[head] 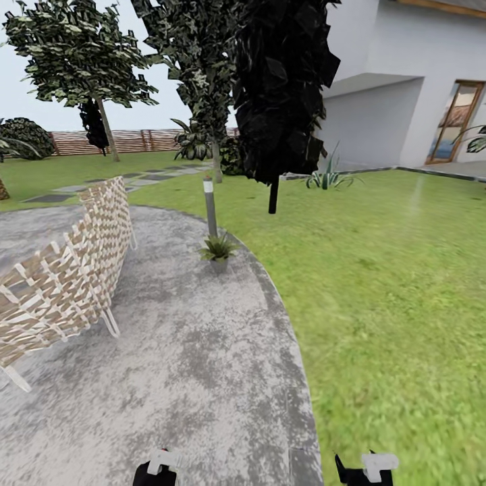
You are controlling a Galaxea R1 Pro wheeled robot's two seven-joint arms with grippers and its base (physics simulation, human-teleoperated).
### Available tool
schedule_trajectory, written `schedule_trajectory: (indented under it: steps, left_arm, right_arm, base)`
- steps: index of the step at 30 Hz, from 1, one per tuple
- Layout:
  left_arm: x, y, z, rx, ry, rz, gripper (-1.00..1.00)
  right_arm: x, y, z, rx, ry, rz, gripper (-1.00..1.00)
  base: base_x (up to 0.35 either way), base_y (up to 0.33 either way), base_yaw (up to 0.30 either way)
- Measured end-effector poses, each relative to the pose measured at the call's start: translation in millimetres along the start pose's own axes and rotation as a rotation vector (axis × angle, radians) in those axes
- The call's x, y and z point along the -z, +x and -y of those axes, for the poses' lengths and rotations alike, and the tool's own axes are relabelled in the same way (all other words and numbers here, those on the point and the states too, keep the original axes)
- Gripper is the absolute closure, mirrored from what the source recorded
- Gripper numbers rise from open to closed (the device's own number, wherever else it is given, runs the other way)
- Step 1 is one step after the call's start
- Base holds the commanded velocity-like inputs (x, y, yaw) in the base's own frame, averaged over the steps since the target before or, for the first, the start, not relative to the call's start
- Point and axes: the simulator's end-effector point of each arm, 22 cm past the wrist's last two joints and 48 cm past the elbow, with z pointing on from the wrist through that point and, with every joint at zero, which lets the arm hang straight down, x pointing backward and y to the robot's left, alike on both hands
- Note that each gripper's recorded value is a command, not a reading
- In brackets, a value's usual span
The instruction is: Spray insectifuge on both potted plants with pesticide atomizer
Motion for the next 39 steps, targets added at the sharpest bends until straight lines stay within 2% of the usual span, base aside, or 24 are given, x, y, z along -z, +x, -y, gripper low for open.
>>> schedule_trajectory:
  steps: [9, 39]
  left_arm:
    - [0.1, 0.1, -0.3, 0.0, 0.0, 0.0, 1.0]
    - [0.1, 0.2, -0.1, -0.001, 0.0, 0.0, 1.0]
  right_arm:
    - [0.1, 0.0, -0.2, 0.0, 0.0, 0.0, -1.0]
    - [0.0, 0.0, -1.1, -0.001, -0.001, 0.0, -1.0]
  base:
    - [0.299, 0.188, 0.0]
    - [0.339, 0.003, 0.0]
